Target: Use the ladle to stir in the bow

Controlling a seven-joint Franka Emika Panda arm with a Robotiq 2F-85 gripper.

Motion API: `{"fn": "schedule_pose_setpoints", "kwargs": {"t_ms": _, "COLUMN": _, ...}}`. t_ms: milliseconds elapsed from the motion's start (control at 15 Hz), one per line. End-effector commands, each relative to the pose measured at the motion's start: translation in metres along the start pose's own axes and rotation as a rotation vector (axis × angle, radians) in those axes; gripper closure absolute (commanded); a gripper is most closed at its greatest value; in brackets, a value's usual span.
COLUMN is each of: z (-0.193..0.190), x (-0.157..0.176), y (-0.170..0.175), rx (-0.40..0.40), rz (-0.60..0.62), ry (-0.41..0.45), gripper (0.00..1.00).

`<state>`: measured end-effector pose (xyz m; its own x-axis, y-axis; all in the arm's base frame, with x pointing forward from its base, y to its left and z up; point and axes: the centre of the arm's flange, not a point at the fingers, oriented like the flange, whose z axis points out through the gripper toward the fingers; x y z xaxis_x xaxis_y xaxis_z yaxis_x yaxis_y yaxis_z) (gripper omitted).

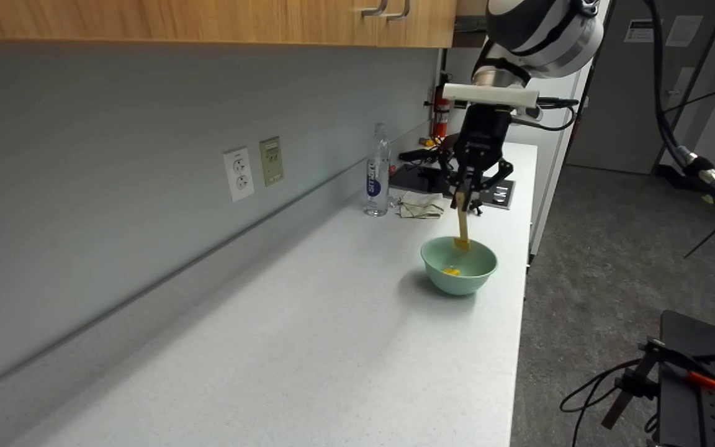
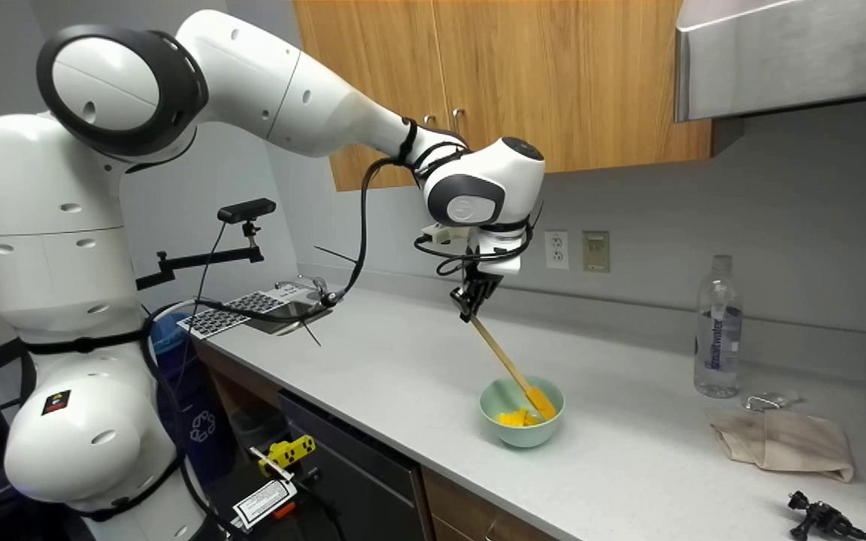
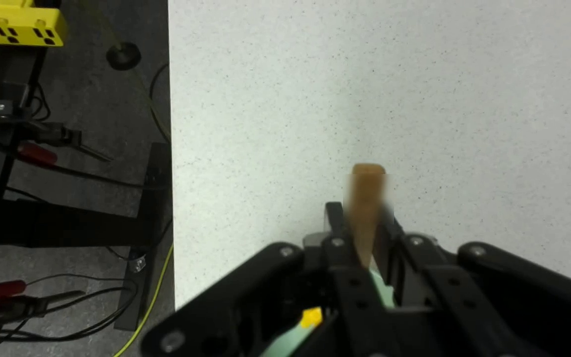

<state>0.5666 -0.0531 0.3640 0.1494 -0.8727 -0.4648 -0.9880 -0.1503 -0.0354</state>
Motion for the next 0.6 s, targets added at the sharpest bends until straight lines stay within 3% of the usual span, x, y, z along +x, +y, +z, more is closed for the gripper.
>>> {"fn": "schedule_pose_setpoints", "kwargs": {"t_ms": 0, "z": 0.0027, "x": -0.0057, "y": 0.0047, "rx": -0.001, "rz": -0.005, "ry": -0.04, "gripper": 0.96}}
{"fn": "schedule_pose_setpoints", "kwargs": {"t_ms": 533, "z": 0.008, "x": -0.0144, "y": 0.0035, "rx": 0.038, "rz": -0.009, "ry": -0.222, "gripper": 0.96}}
